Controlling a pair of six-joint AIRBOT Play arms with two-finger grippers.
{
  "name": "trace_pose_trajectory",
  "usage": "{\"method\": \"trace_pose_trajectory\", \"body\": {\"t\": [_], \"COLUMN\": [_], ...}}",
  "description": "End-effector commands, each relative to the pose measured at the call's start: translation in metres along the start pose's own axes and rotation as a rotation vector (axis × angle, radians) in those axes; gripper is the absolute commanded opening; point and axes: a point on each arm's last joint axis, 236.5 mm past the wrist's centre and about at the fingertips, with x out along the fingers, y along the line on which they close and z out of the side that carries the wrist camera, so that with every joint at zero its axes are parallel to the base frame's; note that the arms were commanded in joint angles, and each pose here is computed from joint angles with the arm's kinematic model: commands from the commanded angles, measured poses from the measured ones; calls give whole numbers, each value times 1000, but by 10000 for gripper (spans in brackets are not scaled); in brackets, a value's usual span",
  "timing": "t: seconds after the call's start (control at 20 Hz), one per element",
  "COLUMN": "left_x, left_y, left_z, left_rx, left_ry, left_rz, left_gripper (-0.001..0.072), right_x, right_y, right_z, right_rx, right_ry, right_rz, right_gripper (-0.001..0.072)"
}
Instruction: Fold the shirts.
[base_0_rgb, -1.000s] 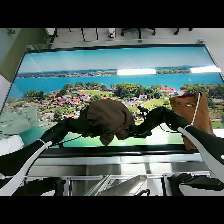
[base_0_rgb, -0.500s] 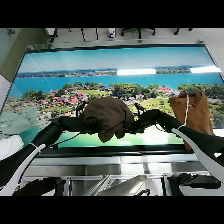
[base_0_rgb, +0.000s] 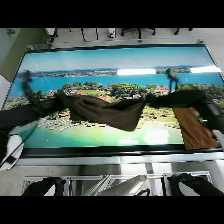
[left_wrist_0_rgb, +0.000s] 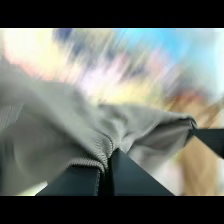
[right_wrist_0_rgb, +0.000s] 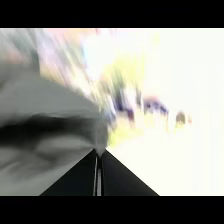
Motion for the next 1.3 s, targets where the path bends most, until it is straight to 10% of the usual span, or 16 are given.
{"method": "trace_pose_trajectory", "body": {"t": [0.0, 0.25, 0.5, 1.15, 1.2, 1.25], "left_x": [-103, -186, -128, 126, 135, 143], "left_y": [-87, -203, -210, 109, 126, 140], "left_z": [72, 82, 44, -126, -128, -127], "left_rx": [131, 309, 335, -93, -106, -117], "left_ry": [-288, -393, -150, 468, 483, 496], "left_rz": [-130, -361, -386, 216, 240, 255], "left_gripper": [23, 23, 23, 23, 50, 364], "right_x": [-130, -279, -239, 30, 45, 58], "right_y": [72, 197, 204, -24, -35, -45], "right_z": [89, 112, 74, -64, -70, -75], "right_rx": [-183, -451, -494, -149, -128, -109], "right_ry": [-363, -678, -464, 198, 234, 257], "right_rz": [66, 248, 282, -78, -92, -105], "right_gripper": [13, 13, 13, 13, 13, 13]}}
